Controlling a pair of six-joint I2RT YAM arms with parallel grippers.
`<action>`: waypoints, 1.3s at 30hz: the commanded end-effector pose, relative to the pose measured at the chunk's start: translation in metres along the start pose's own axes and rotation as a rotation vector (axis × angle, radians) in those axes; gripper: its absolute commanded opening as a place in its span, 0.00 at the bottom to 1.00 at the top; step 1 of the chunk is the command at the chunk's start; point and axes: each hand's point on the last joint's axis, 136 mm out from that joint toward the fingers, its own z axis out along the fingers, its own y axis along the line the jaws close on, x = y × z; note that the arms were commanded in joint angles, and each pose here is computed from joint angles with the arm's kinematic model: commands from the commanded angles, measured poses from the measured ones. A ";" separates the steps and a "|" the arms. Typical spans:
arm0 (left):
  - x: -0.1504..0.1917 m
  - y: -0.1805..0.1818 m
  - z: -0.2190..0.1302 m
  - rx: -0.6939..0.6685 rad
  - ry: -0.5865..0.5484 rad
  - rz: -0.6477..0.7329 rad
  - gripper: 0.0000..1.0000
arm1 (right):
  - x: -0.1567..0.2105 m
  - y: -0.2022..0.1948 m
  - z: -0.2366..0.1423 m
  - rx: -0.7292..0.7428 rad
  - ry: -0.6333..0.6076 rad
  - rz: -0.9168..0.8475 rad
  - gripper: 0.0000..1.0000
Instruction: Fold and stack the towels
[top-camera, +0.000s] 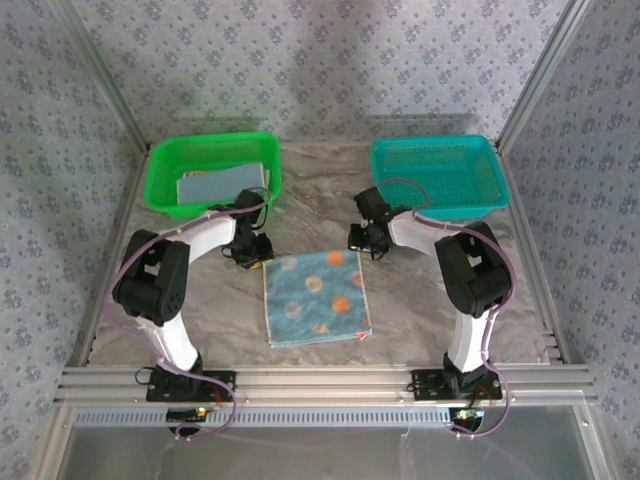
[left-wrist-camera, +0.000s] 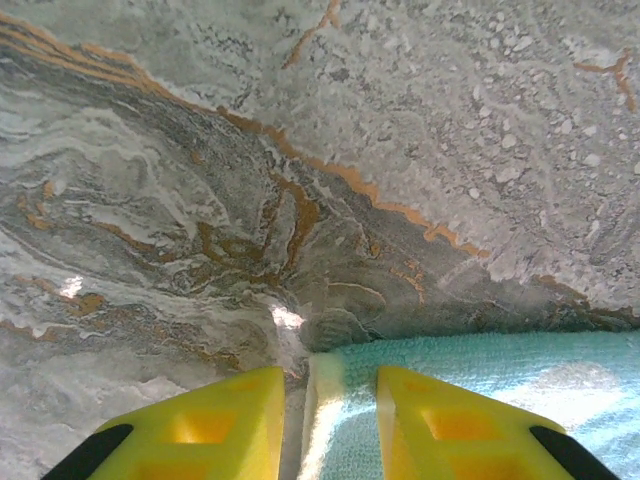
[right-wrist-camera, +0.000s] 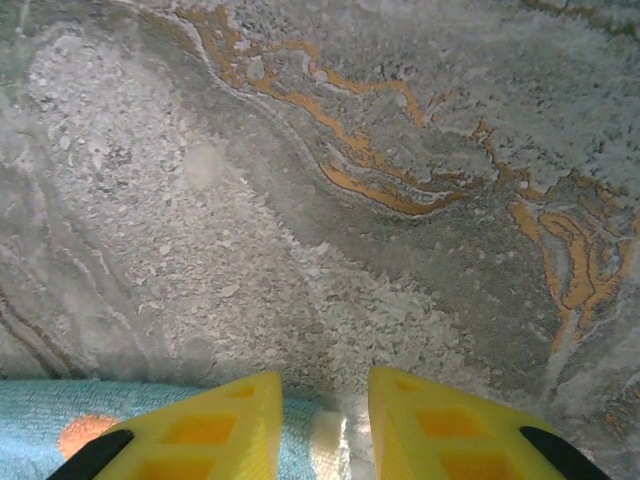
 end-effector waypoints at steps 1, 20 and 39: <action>-0.002 0.005 0.006 -0.018 -0.001 -0.003 0.30 | 0.000 -0.006 0.004 0.028 -0.003 0.033 0.30; 0.004 0.003 0.016 -0.011 0.014 0.013 0.16 | 0.012 -0.004 0.011 0.017 0.023 0.030 0.21; 0.010 -0.002 0.017 0.000 0.024 0.036 0.17 | -0.004 0.019 -0.005 -0.057 -0.031 0.117 0.28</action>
